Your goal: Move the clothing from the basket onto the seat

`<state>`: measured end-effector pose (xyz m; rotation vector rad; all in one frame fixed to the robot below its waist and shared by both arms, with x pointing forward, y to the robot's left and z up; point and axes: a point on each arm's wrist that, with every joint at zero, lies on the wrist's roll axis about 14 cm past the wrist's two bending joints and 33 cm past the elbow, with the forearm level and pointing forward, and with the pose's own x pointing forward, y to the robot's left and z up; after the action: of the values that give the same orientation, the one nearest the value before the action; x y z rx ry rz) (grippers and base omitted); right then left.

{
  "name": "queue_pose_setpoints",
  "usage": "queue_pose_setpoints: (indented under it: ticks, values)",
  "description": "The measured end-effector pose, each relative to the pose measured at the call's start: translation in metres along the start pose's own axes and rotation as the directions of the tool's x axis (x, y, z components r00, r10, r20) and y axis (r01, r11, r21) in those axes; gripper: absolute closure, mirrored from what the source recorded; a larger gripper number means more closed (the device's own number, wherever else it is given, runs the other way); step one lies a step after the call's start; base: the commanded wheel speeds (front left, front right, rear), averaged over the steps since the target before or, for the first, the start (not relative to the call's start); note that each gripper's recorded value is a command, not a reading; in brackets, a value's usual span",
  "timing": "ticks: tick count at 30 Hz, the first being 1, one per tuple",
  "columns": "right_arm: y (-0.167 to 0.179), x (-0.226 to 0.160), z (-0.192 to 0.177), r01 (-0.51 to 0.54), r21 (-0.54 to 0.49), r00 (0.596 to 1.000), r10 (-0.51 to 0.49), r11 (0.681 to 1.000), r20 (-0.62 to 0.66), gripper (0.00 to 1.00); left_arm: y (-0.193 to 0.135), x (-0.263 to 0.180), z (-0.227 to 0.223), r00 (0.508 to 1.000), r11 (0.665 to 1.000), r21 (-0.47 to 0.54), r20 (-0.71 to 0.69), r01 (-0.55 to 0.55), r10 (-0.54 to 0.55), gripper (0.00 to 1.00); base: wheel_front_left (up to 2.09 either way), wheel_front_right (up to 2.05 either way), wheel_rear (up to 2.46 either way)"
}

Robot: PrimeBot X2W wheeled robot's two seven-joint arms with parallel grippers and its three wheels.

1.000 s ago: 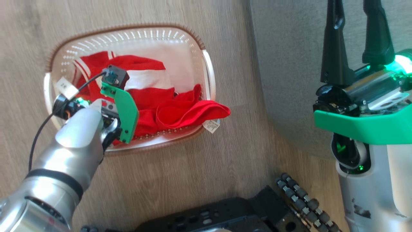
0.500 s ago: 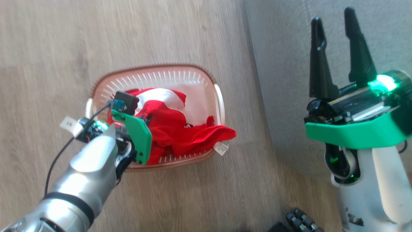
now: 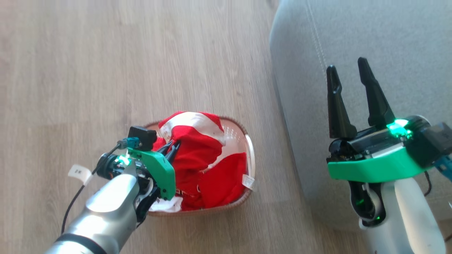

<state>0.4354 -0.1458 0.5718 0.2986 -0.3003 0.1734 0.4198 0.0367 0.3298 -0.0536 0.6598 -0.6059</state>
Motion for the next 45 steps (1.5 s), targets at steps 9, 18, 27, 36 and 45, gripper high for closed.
queue_pose_setpoints:
  ticks: [9,18,27,36,45]
  values:
    - [0.017,-0.02,0.022,-0.025,0.008,0.999,0.024,1.0,0.031,0.0,-0.017,-0.032,0.061,0.978,0.999,0.044,0.208,0.014,-0.023,1.0,0.0,0.0,0.0]
    - [0.036,-0.034,0.03,-0.065,0.026,0.997,0.064,0.998,0.038,0.0,-0.036,-0.068,0.12,0.918,0.995,0.096,0.392,0.017,-0.053,1.0,0.0,0.0,0.0]
    - [0.048,-0.049,0.027,-0.098,0.04,0.995,0.098,0.994,0.012,0.0,-0.06,-0.115,0.192,0.832,0.987,0.162,0.545,0.016,-0.103,1.0,0.0,0.0,0.0]
    - [0.069,-0.051,0.017,-0.162,0.073,0.986,0.163,0.984,-0.017,0.0,-0.065,-0.153,0.237,0.767,0.977,0.211,0.628,-0.003,-0.133,1.0,0.0,0.0,0.0]
    - [0.078,-0.054,0.005,-0.201,0.076,0.977,0.206,0.977,-0.058,0.0,-0.073,-0.168,0.253,0.736,0.969,0.246,0.658,-0.013,-0.157,1.0,0.0,0.0,0.0]
